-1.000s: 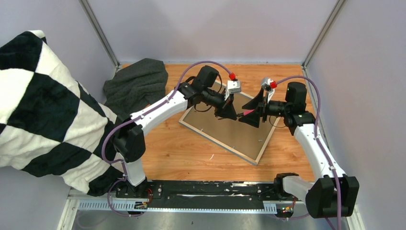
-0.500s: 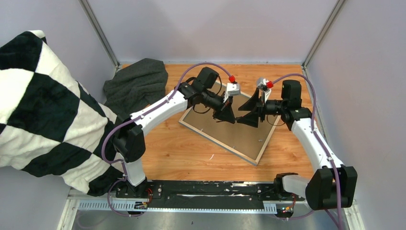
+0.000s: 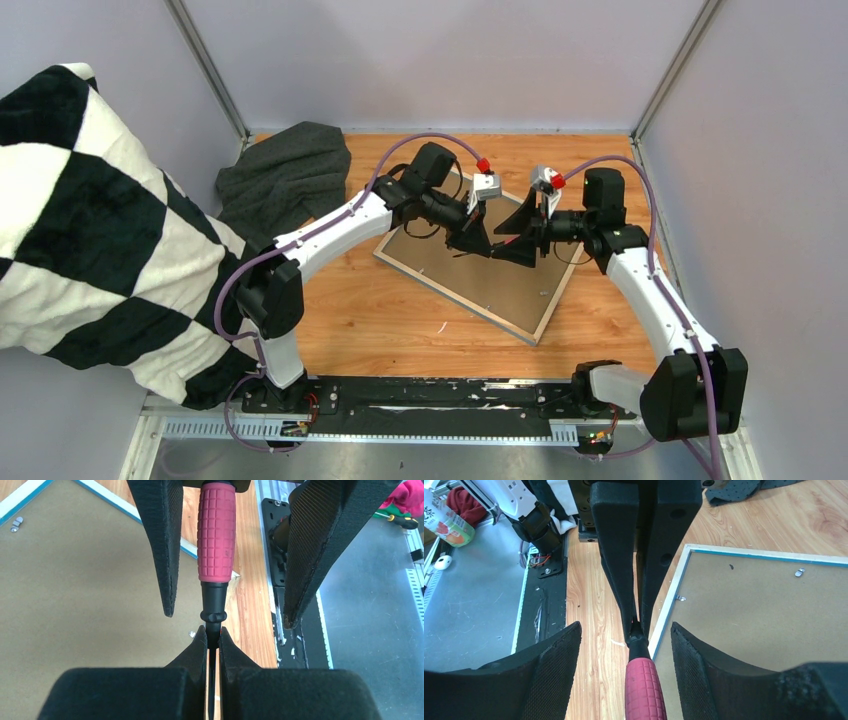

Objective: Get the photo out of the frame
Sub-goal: Adjust the screwdriver.

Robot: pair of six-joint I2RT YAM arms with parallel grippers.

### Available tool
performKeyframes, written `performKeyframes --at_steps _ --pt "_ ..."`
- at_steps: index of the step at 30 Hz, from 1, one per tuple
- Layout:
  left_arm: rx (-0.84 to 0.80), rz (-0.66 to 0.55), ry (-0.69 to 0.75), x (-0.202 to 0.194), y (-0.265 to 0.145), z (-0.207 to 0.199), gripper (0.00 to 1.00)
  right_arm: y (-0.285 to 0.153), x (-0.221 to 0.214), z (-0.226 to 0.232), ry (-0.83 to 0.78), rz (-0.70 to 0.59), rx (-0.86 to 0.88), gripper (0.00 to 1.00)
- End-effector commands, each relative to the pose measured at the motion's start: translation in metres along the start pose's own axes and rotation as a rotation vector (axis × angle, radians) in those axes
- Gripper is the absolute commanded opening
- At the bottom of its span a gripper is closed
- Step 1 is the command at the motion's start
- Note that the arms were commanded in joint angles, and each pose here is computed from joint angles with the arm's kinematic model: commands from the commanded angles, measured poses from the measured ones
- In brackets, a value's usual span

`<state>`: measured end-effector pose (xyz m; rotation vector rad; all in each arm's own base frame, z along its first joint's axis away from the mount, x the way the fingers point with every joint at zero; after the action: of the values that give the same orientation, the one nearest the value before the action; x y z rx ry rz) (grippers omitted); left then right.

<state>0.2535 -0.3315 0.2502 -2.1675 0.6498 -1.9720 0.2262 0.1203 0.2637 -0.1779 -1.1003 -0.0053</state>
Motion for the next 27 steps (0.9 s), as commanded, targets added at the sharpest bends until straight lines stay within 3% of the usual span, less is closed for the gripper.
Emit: performKeyframes --at_steps 1,8,16,20,27 --pt "0.018 -0.027 0.031 0.007 -0.0044 0.0015 0.0 0.0039 -0.0074 -0.0009 -0.015 0.02 -0.014 0.68" --pt "0.026 -0.026 0.041 0.0065 -0.0068 0.001 0.0 0.003 -0.0124 -0.0049 -0.016 0.028 -0.055 0.71" --pt "0.026 -0.028 0.043 0.007 -0.0069 0.001 0.0 0.0036 -0.0111 -0.0024 -0.013 0.024 -0.028 0.65" --pt "0.025 -0.028 0.036 0.0065 -0.0062 0.0021 0.0 0.0043 -0.0126 -0.003 -0.004 0.024 -0.011 0.54" --pt "0.022 -0.03 0.034 0.0078 -0.0062 0.0027 0.0 0.0059 -0.0148 -0.0024 -0.003 0.027 0.028 0.16"
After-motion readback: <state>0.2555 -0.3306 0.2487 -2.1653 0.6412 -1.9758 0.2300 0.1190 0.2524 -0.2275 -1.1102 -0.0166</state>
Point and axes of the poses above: each gripper's point midway between its finger pads, its own y axis out along the fingers, its own z axis along the line the jaws close on, x = y × z, the point moved 8 cm from there along -y, back along the fingers, and after that the axes turned 13 degrees about y, right-handed, at the moved point
